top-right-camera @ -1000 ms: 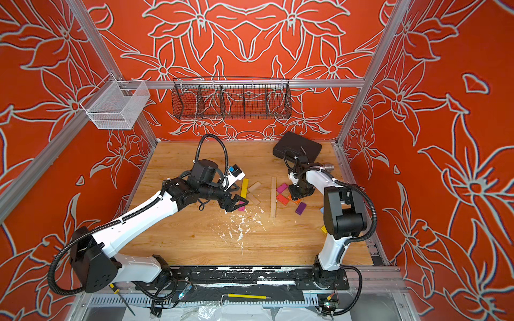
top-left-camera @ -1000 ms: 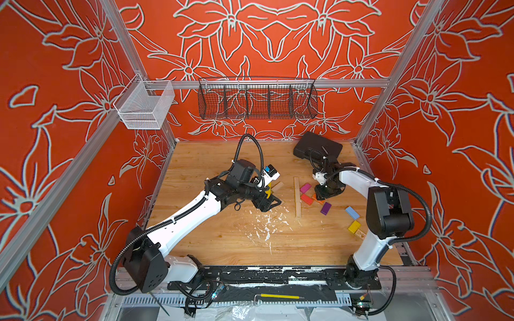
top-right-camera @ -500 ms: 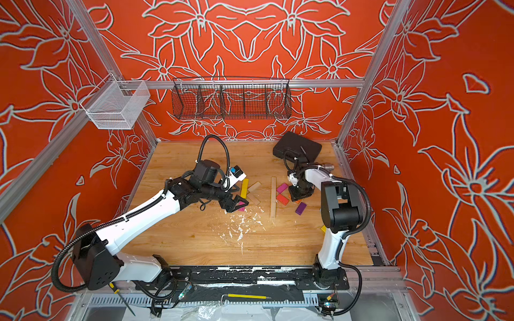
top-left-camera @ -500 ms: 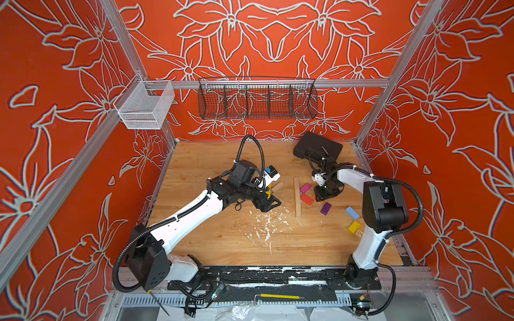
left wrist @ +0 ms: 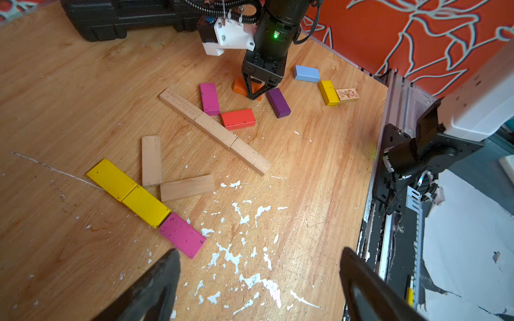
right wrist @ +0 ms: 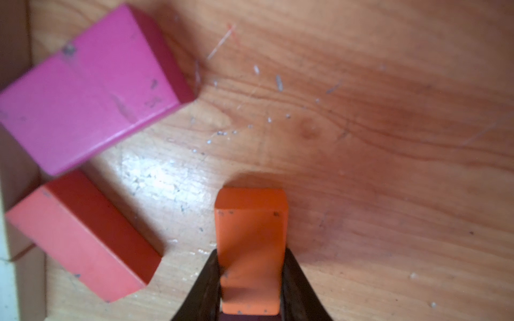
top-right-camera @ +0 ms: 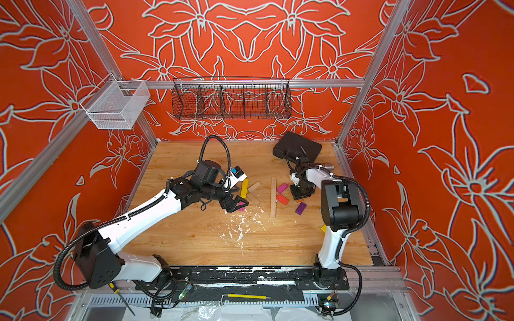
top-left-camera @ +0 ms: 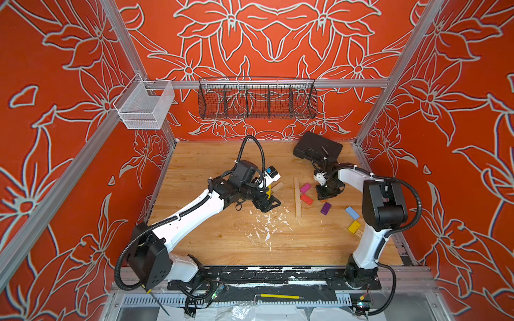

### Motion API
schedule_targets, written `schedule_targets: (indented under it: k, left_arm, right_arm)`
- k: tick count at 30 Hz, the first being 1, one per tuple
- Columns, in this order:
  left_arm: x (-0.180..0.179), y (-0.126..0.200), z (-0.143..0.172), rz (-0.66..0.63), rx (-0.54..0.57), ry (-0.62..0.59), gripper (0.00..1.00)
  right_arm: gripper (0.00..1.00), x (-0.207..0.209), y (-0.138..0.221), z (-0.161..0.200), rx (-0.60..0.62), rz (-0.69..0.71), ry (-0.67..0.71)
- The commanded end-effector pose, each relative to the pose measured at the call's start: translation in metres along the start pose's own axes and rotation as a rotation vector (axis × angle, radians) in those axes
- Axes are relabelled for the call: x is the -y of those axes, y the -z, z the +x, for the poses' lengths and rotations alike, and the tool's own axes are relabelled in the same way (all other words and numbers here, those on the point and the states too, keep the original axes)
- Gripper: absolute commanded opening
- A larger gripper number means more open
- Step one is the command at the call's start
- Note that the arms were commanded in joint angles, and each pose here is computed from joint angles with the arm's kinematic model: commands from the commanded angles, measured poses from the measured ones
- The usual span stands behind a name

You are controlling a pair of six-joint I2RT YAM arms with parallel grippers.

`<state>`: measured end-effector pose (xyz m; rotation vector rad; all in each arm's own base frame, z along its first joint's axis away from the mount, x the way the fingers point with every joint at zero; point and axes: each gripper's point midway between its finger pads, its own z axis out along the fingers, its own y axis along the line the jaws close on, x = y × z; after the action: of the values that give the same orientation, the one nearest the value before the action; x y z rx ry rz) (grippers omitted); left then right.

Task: Assemble the letter k with building blocks
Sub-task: Pick up the building block from the center of the board.

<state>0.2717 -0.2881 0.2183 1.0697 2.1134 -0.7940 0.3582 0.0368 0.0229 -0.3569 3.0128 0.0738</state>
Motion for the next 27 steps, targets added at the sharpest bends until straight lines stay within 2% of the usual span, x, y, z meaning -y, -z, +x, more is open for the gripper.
schedule_targets:
  k: [1, 8, 14, 20, 27]
  left_arm:
    - [-0.003, 0.004, -0.002, -0.028, -0.008, -0.029, 0.88]
    - [-0.022, 0.026, -0.007, -0.195, 0.039, -0.007, 0.88]
    - [-0.054, 0.062, 0.007, -0.411, 0.055, 0.198, 0.9]
    - [-0.069, 0.1, 0.036, -0.507, 0.113, 0.444, 0.9]
    - [-0.076, 0.12, 0.07, -0.563, 0.1, 0.556, 0.9]
  right_arm:
    - [0.28, 0.003, 0.004, -0.008, 0.034, 0.009, -0.079]
    - [0.26, -0.016, 0.06, -0.032, 0.231, -0.03, -0.329]
    - [0.26, -0.074, 0.113, -0.05, 0.364, -0.031, -0.406]
    - [0.24, -0.161, 0.126, -0.073, 0.429, -0.116, -0.409]
    - [0.24, -0.253, 0.114, -0.1, 0.441, -0.127, -0.33]
